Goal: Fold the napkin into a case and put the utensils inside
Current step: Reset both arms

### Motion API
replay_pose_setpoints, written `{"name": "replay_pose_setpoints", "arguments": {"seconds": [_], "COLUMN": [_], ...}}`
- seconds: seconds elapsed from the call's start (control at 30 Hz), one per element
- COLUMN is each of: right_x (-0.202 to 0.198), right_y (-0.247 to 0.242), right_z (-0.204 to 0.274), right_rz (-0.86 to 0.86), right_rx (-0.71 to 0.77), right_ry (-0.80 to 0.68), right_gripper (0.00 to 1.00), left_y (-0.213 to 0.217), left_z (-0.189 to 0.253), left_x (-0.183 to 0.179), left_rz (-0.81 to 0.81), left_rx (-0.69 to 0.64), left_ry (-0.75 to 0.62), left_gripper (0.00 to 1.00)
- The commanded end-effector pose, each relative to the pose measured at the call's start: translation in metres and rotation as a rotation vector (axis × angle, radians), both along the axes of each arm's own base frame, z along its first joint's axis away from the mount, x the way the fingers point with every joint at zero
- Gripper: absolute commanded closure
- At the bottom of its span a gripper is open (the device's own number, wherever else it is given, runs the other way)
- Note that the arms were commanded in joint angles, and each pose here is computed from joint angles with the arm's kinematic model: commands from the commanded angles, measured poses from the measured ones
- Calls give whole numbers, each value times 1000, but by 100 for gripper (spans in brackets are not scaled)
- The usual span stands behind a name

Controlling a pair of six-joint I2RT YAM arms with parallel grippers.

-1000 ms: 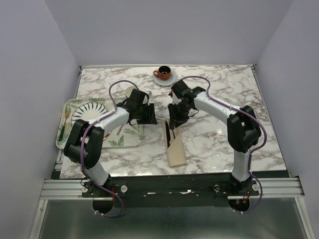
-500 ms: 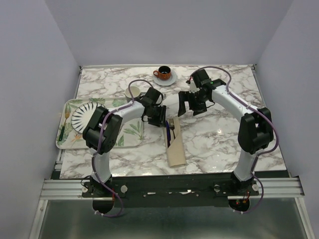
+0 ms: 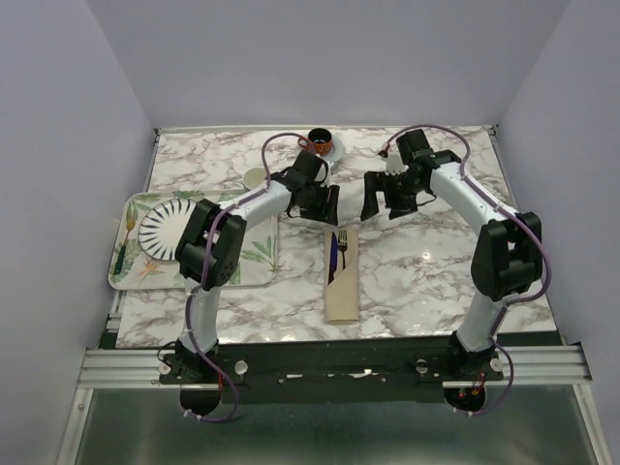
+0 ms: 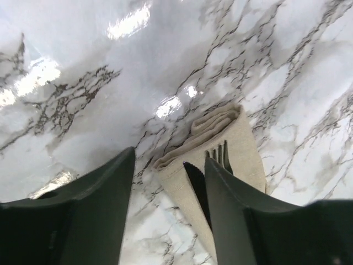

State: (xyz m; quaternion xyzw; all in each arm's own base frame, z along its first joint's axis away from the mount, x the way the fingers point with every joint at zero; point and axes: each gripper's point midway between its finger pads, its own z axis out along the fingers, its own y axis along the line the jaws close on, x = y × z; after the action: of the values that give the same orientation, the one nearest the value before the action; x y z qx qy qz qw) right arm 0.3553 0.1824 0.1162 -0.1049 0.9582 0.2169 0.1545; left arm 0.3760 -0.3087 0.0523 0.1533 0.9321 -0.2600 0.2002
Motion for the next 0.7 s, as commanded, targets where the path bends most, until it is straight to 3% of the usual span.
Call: {"name": "replay_pose_setpoints", "arguments": {"seconds": [0.0,0.03,0.17,0.27,0.43,0.53,0.67], "right_x": [13,19,35,41,34,18,-7], "right_y": [-13,-22,-50,-72,-100,-112,-124], "right_z": [47,54,92,124,162,156,130], "right_rz": [95,77,110,95,42,5,-39], "right_rx": [36,28,1,-7,-53,-96,-139], "right_ry": [-149,-178,-341,-443,-558,-546,-494], "right_gripper": [0,0,0,0,0,0,0], "left_y": [8,12,31,47,87,107,131], "left_z": [57,79,142,190,235,243,209], "left_x": [20,22,32,33,38,28,4], "left_rz": [-70,-68,-54,-59,75,58,58], "left_rx": [23,16,23,9,-2,50,162], "left_ry": [-197,-247,-406,-500,-501,-522,-435], "left_gripper": [31,22,1,1,1,1,1]}}
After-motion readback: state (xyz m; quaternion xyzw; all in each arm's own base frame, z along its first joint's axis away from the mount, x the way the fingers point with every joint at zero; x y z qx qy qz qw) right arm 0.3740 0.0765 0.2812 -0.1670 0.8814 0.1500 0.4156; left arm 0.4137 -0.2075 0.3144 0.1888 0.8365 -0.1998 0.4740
